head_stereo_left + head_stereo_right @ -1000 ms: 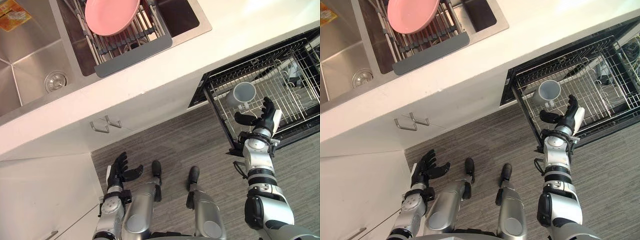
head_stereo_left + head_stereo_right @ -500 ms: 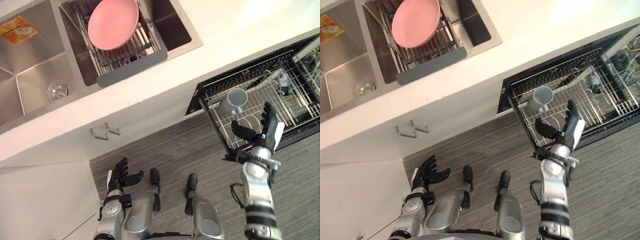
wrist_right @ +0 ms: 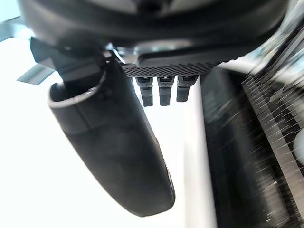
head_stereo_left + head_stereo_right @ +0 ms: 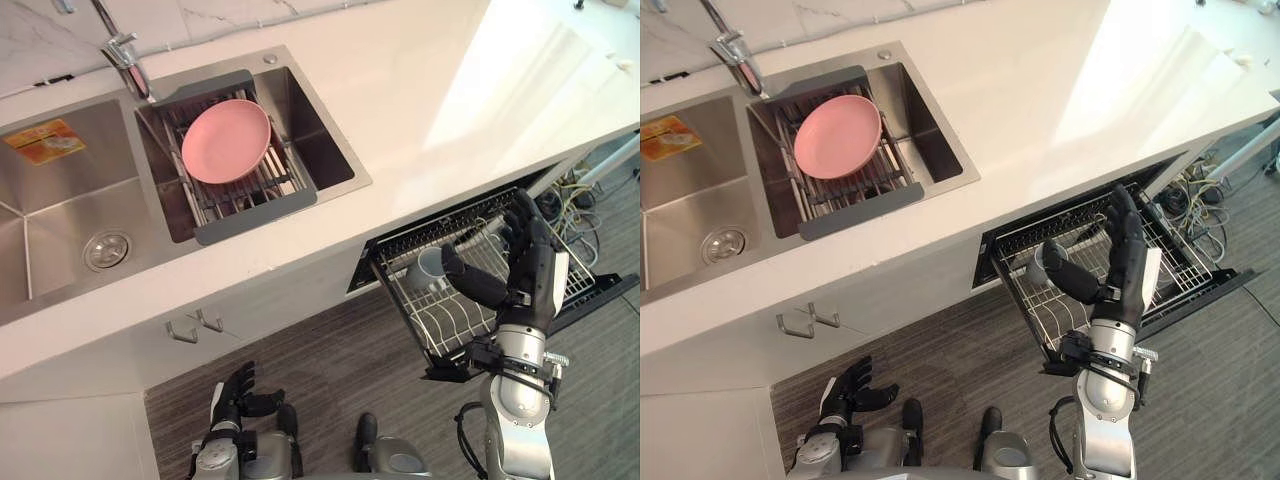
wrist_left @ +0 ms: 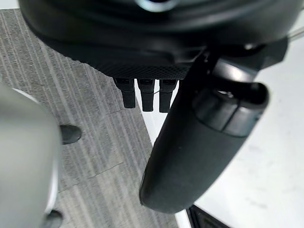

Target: Walk over to the sink, pick up the cup, carry it to the dishwasher, place the cup inside the dishwasher, then close the dishwasher door

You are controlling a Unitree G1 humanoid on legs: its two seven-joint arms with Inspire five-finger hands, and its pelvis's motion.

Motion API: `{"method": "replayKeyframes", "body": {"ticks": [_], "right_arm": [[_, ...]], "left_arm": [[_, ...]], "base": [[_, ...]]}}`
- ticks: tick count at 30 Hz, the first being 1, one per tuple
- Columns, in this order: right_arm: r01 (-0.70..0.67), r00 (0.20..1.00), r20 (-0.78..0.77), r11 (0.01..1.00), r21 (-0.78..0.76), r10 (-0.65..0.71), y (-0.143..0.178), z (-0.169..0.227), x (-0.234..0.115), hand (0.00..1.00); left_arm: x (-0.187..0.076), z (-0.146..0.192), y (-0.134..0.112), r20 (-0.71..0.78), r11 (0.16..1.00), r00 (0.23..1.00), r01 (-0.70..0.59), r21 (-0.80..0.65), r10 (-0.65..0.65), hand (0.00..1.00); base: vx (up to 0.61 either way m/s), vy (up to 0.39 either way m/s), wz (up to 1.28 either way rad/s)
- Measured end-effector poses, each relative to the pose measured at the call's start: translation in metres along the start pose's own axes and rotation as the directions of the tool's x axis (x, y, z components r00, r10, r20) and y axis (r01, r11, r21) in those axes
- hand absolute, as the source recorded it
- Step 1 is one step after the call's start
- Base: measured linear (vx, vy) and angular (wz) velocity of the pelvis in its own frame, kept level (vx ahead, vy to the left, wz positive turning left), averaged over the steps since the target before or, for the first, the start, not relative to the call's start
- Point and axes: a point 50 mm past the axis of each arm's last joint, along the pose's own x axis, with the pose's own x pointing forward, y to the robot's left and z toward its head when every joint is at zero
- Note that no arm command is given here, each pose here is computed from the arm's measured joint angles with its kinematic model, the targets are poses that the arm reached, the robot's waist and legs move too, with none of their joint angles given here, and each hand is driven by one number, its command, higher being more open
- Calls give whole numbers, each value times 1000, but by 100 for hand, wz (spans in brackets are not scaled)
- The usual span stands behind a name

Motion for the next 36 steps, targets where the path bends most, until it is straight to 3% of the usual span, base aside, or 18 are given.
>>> {"method": "replayKeyframes", "body": {"ticks": [10, 19, 28, 31, 32, 36], "right_arm": [[-170, 950, 243, 978, -121, 195, 12, 35, 42, 90], [-338, 928, 74, 909, -246, 365, 46, -4, 48, 90], [-332, 923, 55, 861, -386, 381, 36, -7, 55, 90], [-313, 933, 20, 840, -442, 359, 25, -14, 50, 90], [-323, 940, -56, 822, -469, 338, 14, -26, 37, 90], [-323, 940, -56, 822, -469, 338, 14, -27, 37, 90]], "left_arm": [[-2, -8, 3, -29, 1000, 999, -14, -8, 14, 90], [-3, -14, 6, -53, 999, 999, -4, 36, 5, 90], [-11, -27, 5, -91, 1000, 996, -2, 28, 4, 90], [-11, -28, 4, -92, 999, 996, 9, 46, -5, 90], [-11, -32, 3, -114, 997, 993, 26, 66, -19, 90], [-11, -32, 3, -115, 997, 993, 26, 66, -19, 90]], "base": [[-27, 44, 54], [152, 113, 42], [127, -110, 31], [70, -62, 12], [20, -19, 4], [0, 0, 0]]}}
